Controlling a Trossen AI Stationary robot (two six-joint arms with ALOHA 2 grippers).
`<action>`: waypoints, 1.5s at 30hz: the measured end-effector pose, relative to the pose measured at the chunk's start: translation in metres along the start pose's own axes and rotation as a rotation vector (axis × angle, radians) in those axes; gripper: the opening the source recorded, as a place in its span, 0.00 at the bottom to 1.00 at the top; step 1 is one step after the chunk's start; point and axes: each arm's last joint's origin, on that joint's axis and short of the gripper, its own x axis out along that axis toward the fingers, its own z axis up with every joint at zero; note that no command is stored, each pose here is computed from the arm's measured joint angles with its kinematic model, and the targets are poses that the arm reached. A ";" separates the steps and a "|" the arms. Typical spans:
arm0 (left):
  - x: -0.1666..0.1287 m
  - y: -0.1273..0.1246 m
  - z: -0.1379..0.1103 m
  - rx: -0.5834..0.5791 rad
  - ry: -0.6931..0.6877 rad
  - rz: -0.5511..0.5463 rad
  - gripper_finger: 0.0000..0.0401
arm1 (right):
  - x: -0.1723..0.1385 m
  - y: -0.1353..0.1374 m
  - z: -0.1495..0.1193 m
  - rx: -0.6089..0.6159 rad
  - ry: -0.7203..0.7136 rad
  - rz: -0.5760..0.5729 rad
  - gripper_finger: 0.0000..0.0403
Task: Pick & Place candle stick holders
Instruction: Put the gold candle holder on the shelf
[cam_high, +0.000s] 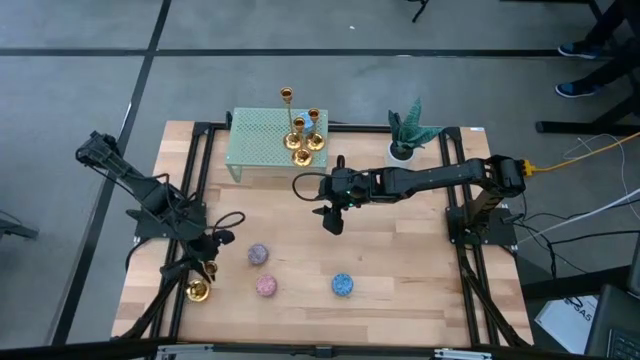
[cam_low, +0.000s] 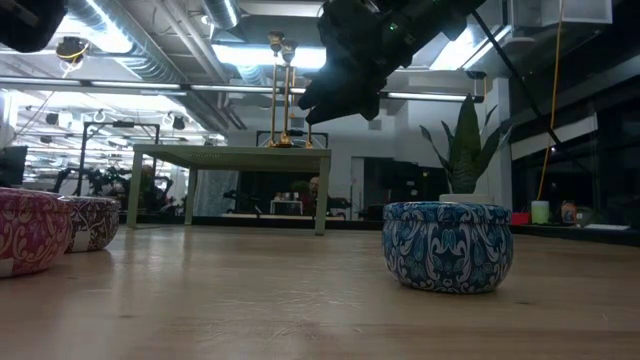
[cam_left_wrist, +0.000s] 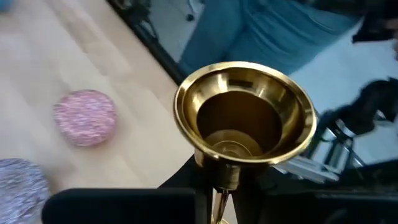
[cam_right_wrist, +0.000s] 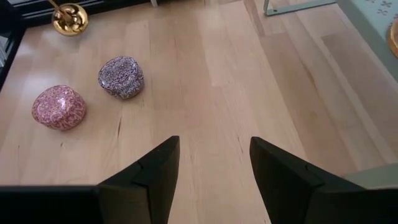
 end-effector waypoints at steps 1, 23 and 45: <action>-0.001 0.000 0.001 -0.008 -0.011 0.024 0.07 | 0.000 0.000 0.000 0.000 0.000 0.000 0.50; -0.097 0.043 0.056 -0.363 -0.606 1.032 0.07 | -0.054 -0.024 0.022 -0.085 -0.073 0.055 0.50; -0.209 0.100 0.147 -0.594 -0.551 1.525 0.07 | -0.104 -0.085 0.027 -0.141 -0.086 -0.072 0.50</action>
